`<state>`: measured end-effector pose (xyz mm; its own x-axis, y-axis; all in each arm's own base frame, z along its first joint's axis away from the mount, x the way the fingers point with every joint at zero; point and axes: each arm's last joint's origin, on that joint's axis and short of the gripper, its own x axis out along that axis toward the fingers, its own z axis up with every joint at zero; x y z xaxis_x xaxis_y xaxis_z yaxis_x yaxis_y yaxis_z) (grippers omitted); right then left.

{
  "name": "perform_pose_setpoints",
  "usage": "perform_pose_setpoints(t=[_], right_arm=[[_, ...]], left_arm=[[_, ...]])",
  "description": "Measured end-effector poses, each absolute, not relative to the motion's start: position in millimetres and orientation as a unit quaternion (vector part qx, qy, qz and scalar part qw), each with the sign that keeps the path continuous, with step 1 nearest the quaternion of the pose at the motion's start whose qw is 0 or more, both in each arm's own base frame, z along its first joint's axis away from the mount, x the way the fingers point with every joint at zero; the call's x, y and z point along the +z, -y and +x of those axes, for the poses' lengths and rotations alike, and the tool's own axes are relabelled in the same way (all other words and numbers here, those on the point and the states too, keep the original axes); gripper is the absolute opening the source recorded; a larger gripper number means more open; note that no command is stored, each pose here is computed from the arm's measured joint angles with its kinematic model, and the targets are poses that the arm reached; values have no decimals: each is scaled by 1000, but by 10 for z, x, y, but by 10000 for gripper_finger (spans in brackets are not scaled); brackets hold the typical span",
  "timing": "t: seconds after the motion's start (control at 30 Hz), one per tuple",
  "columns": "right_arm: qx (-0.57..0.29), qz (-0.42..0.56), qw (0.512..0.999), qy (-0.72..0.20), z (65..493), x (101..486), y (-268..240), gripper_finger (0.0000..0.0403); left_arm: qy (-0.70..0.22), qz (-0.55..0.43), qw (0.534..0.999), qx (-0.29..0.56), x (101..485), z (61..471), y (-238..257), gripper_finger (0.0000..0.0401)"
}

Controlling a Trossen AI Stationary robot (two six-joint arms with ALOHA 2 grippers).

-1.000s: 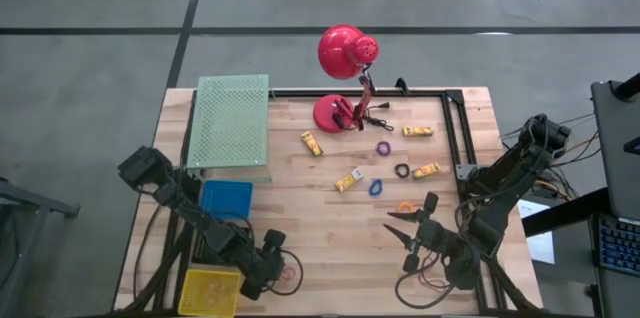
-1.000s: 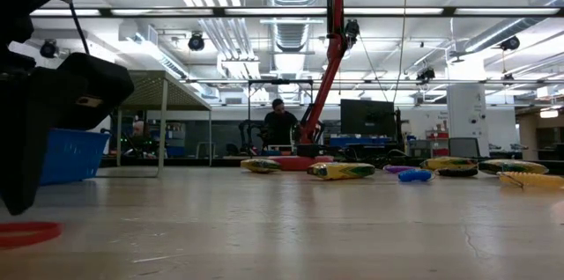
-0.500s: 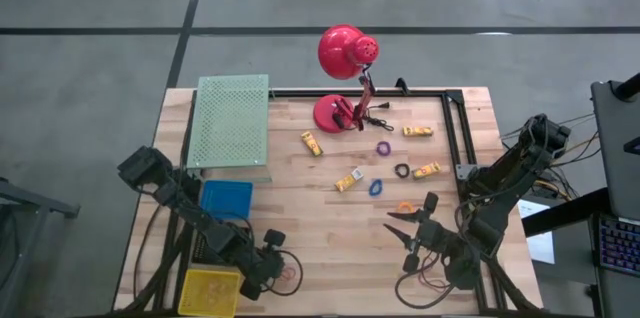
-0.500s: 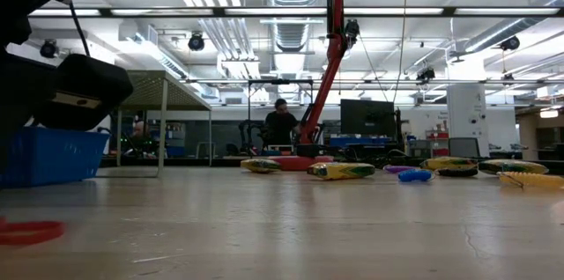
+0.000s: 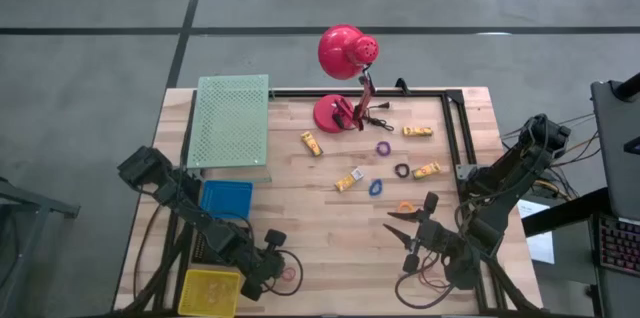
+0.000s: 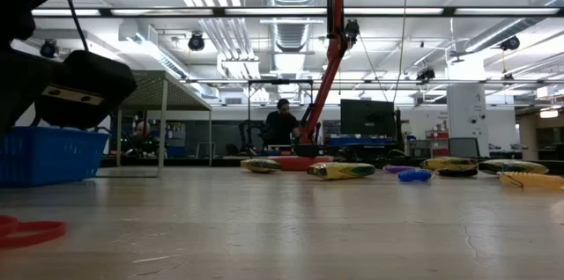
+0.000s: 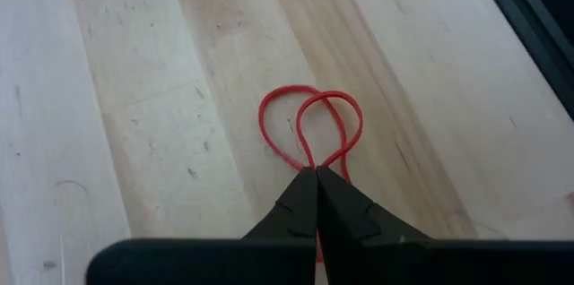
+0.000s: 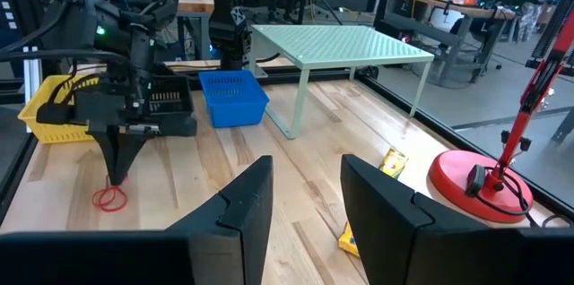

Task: Pick & Place Office Desk Supplies
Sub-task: Put the top red rubber band into the yellow bin

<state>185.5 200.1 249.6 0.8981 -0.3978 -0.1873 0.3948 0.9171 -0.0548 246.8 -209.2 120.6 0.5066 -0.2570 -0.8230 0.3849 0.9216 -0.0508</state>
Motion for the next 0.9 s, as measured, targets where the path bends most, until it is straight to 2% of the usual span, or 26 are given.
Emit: perform_pose_setpoints(t=[0.47,0.9], right_arm=[[-203,-8,974,-98,1856,2496,-2002,126],[-203,-7,974,-98,1856,2496,-2002,131]], left_arm=[[-435,55,882,-173,1559,2396,2018,1],[-389,-29,906,-164,2261,2120,1784,0]])
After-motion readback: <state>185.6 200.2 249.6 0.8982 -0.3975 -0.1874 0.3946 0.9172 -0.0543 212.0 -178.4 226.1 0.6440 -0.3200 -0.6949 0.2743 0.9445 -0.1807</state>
